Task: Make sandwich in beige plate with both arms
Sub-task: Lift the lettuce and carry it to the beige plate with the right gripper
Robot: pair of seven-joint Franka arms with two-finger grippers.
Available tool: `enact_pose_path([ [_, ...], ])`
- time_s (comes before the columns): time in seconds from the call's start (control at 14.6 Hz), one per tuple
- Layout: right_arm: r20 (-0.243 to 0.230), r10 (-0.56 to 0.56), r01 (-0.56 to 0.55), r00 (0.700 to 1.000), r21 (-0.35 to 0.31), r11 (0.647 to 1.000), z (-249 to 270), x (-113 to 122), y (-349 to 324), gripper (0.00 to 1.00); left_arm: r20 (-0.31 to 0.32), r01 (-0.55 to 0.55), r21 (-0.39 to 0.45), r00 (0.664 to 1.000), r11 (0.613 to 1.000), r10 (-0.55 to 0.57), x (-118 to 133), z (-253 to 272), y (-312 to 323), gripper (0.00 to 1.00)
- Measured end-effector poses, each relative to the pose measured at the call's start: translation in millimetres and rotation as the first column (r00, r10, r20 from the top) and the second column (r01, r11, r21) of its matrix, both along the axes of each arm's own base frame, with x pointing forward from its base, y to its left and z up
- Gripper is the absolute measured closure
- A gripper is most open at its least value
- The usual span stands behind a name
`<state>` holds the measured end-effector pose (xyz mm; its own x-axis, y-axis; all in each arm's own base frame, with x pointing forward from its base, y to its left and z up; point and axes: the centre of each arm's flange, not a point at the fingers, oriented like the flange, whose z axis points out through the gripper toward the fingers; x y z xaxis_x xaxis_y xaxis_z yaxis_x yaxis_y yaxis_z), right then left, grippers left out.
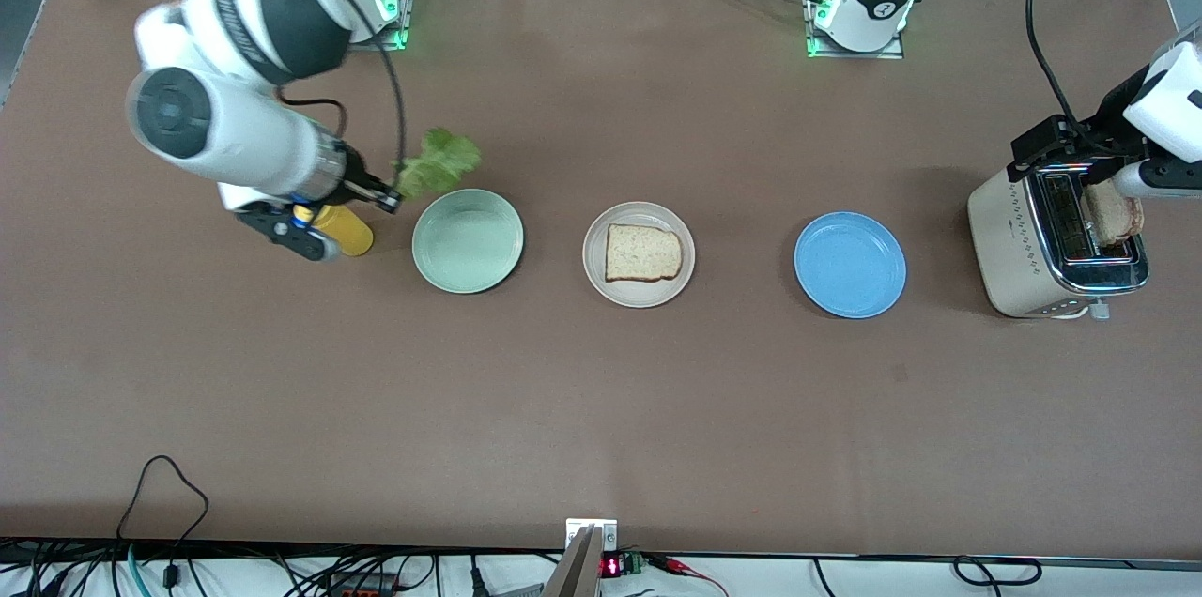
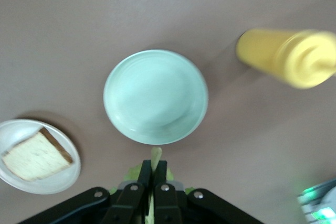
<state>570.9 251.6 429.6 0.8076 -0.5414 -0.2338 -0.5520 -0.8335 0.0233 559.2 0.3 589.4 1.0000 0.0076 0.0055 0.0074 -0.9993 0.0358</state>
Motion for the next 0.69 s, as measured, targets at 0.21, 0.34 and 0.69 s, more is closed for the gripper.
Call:
enact_pose_path([
  [0.21,0.003,-0.150,0.150,0.989,-0.012,0.989,-34,-7,54,0.95,0.000,-0.001,0.000,1.000,1.000,0.001,0,0,1,0.00],
  [0.34,0.018,-0.231,0.231,0.973,0.002,0.973,-54,-7,78,0.95,0.002,-0.002,0.000,1.000,1.000,0.002,-1,1,1,0.00],
  [0.69,0.056,-0.426,0.420,0.903,0.091,0.903,-112,0,129,0.95,0.002,-0.010,0.000,1.000,1.000,0.010,-1,1,6,0.00],
])
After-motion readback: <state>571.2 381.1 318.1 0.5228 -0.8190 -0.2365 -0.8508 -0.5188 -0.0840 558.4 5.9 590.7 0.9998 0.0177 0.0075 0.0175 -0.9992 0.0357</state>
